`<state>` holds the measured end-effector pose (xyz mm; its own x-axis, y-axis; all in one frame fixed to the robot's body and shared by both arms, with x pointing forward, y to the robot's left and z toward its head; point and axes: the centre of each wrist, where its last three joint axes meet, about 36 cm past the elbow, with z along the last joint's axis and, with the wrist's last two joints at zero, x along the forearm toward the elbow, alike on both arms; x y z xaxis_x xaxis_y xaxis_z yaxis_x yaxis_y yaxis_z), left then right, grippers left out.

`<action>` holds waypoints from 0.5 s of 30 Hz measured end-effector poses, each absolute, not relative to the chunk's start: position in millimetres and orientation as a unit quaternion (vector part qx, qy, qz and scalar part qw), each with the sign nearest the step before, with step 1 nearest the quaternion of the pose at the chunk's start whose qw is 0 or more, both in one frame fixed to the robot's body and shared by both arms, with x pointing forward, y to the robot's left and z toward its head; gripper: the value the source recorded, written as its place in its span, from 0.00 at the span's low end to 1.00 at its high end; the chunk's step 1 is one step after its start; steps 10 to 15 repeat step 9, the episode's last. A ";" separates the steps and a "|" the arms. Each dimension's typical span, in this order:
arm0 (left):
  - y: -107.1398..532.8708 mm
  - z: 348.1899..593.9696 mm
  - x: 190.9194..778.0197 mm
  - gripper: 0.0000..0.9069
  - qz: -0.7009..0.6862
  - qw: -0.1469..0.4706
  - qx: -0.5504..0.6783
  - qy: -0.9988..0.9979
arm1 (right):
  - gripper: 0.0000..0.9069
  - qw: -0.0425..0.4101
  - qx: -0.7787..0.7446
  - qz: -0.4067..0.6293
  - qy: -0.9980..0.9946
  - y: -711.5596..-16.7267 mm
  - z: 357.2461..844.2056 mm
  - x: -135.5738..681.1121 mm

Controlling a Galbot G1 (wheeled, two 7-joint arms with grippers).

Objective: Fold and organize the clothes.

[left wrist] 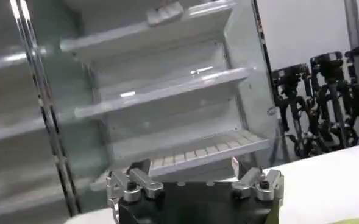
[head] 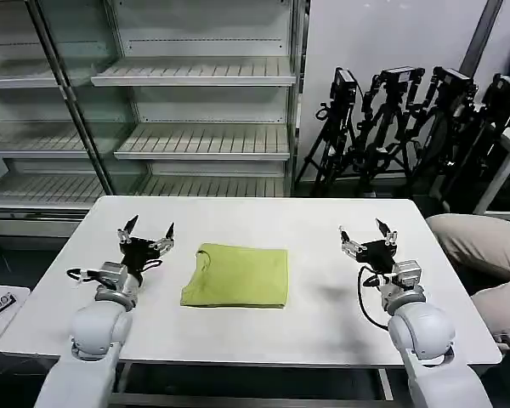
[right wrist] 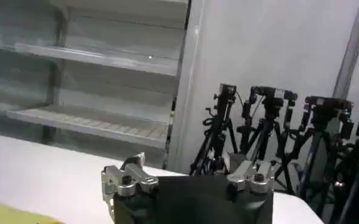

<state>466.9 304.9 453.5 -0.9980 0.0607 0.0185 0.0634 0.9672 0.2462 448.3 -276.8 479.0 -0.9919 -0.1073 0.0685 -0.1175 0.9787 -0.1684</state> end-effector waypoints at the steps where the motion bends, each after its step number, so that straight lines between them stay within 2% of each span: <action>1: 308.9 453.4 467.0 1.00 -0.129 0.002 -0.031 -0.991 | 1.00 0.028 0.057 0.087 -0.994 -276.2 477.8 449.2; 15: 327.7 452.9 467.8 1.00 -0.162 -0.023 -0.035 -0.986 | 1.00 0.014 0.055 0.102 -0.993 -269.1 470.3 455.6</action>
